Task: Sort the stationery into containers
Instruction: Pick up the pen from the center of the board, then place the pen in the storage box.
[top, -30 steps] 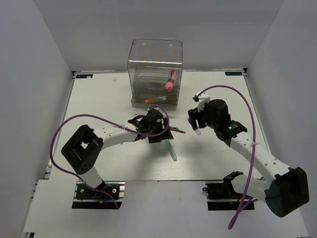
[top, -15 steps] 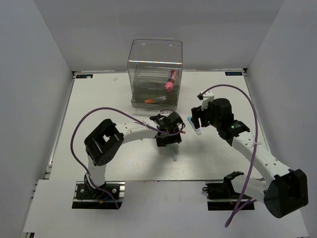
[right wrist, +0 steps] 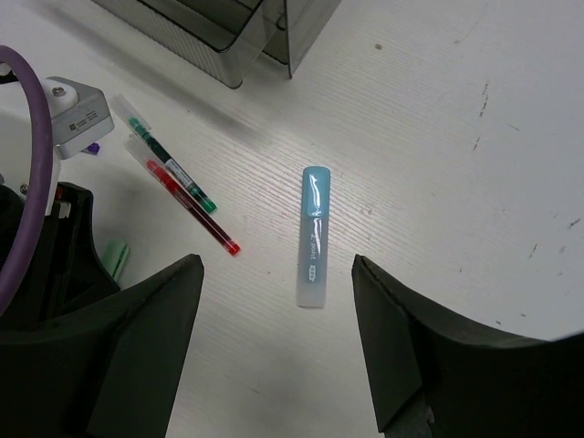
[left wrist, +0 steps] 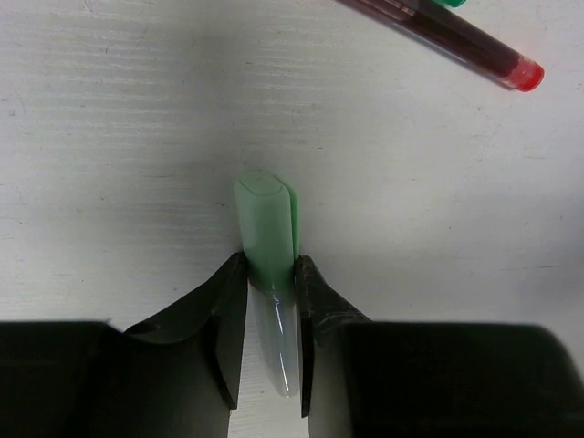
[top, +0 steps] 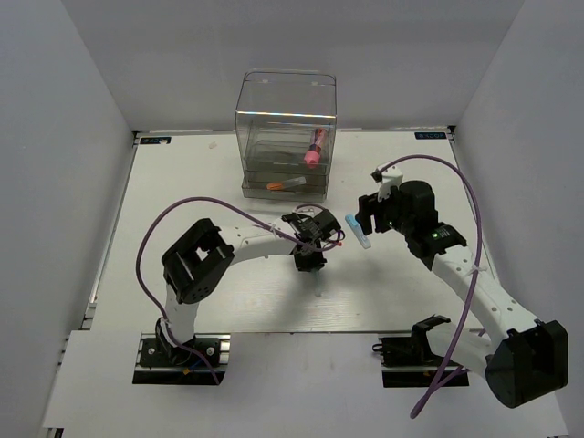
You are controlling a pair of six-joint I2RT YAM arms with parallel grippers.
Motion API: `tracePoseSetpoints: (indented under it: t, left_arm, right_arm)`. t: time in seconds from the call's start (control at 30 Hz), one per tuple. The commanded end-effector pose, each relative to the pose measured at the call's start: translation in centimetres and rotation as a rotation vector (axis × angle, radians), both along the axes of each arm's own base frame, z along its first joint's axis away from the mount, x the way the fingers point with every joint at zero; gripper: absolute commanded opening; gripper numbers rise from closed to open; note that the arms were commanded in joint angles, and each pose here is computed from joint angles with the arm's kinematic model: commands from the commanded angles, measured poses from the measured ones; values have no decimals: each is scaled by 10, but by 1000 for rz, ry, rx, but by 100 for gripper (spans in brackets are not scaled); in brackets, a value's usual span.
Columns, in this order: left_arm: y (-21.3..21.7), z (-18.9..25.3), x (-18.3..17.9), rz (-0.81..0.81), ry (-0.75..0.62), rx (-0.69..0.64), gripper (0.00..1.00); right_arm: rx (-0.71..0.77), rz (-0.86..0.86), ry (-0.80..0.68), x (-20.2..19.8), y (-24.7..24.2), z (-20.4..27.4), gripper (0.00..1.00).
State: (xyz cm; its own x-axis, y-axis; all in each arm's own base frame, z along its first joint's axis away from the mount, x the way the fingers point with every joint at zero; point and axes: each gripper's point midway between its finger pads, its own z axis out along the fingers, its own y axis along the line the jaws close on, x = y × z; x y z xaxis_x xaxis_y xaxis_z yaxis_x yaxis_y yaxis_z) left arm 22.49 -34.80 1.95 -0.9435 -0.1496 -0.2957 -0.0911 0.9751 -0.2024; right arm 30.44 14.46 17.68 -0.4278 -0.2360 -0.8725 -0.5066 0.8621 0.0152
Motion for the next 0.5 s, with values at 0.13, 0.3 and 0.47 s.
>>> tracePoseSetpoints:
  t: [0.13,0.3,0.47]
  left_arm:
    - [21,39,16,-29,-125,-10,0]
    - [20,97,43,23,-293,-115,0]
    - [34,136,74,159,-400,-209,0]
  right_arm:
    - [40,19,-5,-5,2,4,72]
    - [41,22,-10,-5,3,4,72]
    - [46,23,-28,-6,3,6,68]
